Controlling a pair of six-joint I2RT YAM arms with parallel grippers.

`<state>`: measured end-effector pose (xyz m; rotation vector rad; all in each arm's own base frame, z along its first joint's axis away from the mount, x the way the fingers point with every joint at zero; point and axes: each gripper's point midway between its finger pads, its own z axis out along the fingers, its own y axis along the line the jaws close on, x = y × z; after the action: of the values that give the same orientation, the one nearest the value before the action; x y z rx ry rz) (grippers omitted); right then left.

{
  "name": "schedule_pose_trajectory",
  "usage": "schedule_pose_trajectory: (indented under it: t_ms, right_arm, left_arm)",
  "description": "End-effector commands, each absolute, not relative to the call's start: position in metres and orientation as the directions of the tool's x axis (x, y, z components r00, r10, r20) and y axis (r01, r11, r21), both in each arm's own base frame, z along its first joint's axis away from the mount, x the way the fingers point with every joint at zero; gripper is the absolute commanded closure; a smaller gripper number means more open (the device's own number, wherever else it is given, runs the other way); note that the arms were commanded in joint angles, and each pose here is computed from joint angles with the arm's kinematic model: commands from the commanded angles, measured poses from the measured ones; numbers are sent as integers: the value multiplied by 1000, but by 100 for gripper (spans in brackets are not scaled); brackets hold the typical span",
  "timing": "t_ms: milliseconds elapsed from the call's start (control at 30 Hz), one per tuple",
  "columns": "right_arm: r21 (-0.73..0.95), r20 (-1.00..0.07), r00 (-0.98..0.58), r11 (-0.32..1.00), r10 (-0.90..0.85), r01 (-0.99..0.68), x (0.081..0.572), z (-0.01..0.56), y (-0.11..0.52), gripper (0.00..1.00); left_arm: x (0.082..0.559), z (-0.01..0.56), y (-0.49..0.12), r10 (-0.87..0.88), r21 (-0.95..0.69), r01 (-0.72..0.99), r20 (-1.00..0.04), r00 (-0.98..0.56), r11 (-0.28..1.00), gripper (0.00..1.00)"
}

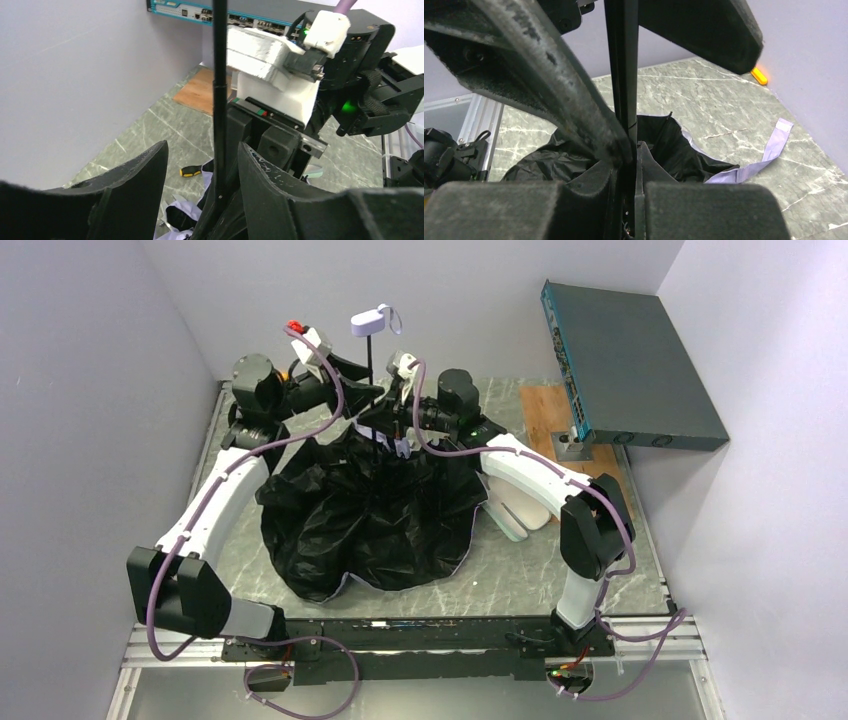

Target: Open the umbrella

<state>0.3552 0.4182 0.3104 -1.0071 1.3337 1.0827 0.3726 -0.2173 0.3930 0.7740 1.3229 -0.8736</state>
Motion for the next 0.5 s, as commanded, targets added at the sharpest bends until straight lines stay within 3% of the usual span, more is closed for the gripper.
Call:
schedule_pose_trajectory:
  t_ms: [0, 200, 333, 367, 400, 433, 467]
  right_arm:
    - [-39, -995, 56, 211, 77, -977, 352, 346, 421, 91]
    - [-24, -997, 38, 211, 62, -977, 352, 337, 422, 91]
    - [-23, -997, 39, 208, 72, -978, 352, 340, 423, 90]
    - [-24, -997, 40, 208, 72, -978, 352, 341, 423, 88]
    - [-23, -997, 38, 208, 67, -978, 351, 341, 422, 82]
    - [-19, -998, 33, 217, 57, -976, 351, 340, 419, 68]
    - [-7, -999, 18, 232, 47, -973, 352, 340, 414, 45]
  left_arm:
    - [365, 411, -228, -116, 22, 898, -990, 81, 440, 44]
    - [361, 415, -238, -114, 25, 911, -990, 79, 413, 47]
    - [363, 409, -238, -112, 5, 909, -992, 57, 416, 67]
    - [362, 410, -239, -111, 7, 911, -992, 58, 413, 79]
    - [362, 411, -238, -107, 12, 910, -992, 61, 414, 92]
    - [363, 412, -237, -102, 15, 904, -993, 65, 426, 99]
    - [363, 412, -235, -97, 20, 899, -993, 69, 438, 100]
